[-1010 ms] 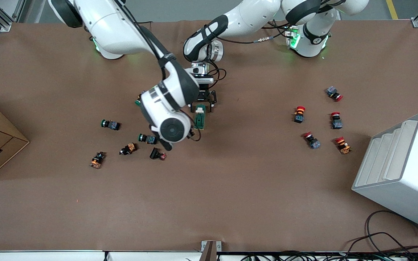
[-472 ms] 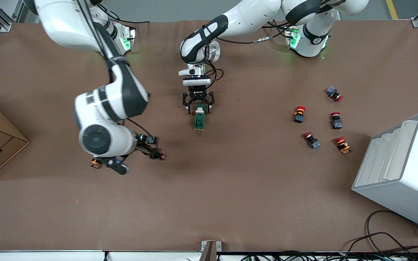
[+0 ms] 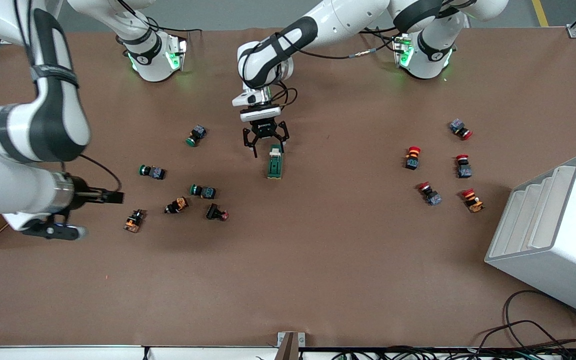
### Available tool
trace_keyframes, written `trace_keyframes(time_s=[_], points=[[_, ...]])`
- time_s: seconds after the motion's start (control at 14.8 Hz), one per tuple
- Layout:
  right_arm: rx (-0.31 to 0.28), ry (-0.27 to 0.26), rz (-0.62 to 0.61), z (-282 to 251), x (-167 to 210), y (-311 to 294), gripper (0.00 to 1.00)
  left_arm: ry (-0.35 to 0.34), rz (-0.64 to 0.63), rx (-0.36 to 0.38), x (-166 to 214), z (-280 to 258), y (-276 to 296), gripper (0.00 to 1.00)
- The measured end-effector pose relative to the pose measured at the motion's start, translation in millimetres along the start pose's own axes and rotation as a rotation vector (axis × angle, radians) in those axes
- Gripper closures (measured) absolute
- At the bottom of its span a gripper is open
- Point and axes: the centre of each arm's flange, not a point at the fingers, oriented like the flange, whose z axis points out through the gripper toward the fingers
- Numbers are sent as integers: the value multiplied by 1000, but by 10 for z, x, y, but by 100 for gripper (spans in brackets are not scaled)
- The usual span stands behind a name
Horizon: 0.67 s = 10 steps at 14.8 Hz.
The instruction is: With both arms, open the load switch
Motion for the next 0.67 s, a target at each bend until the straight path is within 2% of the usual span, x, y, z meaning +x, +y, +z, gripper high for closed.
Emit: trace_keyframes(time_s=[0.13, 0.27, 0.47, 0.67], points=[[2, 7, -70, -200, -121, 339, 0, -57, -13, 24, 305, -147, 100, 1], [8, 12, -78, -404, -276, 557, 0, -131, -15, 45, 691, -316, 155, 2], [11, 1, -64, -629, -476, 670, 0, -236, -30, 64, 1447, -505, 77, 2], [9, 18, -56, -803, -542, 722, 0, -352, -45, 57, 2329, -648, -160, 1]])
